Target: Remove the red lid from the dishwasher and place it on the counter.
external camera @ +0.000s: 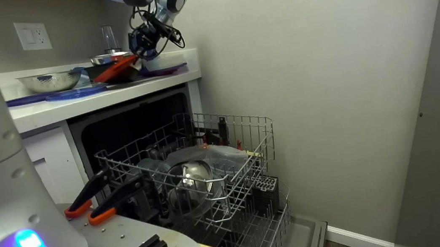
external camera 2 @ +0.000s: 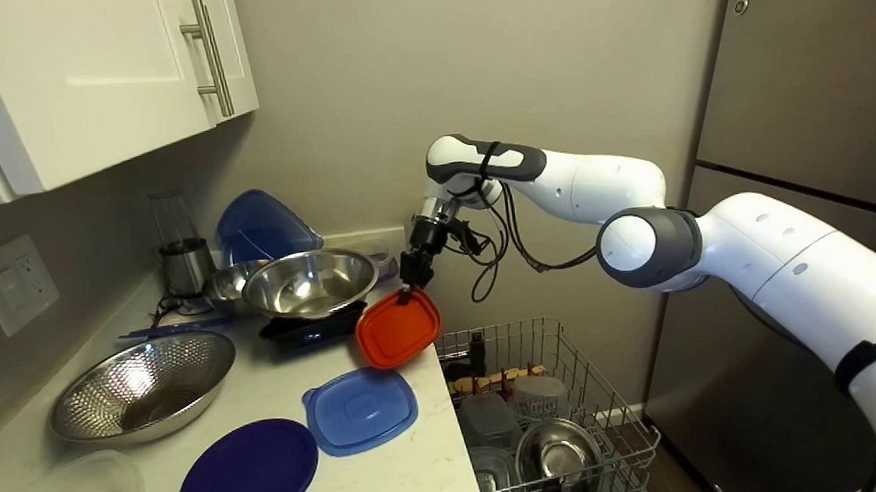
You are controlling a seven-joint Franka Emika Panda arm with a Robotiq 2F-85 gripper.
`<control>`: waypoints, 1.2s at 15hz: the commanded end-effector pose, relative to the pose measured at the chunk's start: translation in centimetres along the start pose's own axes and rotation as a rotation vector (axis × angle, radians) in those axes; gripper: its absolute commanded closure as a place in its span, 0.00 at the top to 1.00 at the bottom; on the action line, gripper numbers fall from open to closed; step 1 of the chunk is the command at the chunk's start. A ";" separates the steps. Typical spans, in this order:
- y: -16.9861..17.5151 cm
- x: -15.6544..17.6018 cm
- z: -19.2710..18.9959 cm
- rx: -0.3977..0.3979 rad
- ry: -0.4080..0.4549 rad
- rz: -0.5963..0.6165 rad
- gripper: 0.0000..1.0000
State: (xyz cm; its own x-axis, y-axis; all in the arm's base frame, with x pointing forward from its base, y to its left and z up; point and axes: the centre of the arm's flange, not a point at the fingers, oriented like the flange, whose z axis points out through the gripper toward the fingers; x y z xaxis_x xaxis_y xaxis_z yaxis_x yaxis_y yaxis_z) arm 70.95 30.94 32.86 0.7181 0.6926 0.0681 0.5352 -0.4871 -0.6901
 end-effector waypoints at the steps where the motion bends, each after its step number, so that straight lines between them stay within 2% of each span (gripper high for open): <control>1: -0.7 0.3 0.7 0.039 0.007 0.114 0.03; 5: 0.1 0.1 1.9 0.055 -0.027 0.174 0.03; 8: 0.4 -0.2 4.0 0.066 -0.088 0.185 0.03; 14: -1.1 -0.2 7.0 0.109 -0.207 0.134 0.03; 18: -1.7 -0.1 7.8 0.108 -0.238 0.127 0.03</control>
State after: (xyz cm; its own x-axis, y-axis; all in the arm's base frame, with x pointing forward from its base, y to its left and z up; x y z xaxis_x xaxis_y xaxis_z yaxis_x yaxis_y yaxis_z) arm 66.62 35.50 28.36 0.6637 0.7291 -0.1671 0.3998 -0.5346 -0.7445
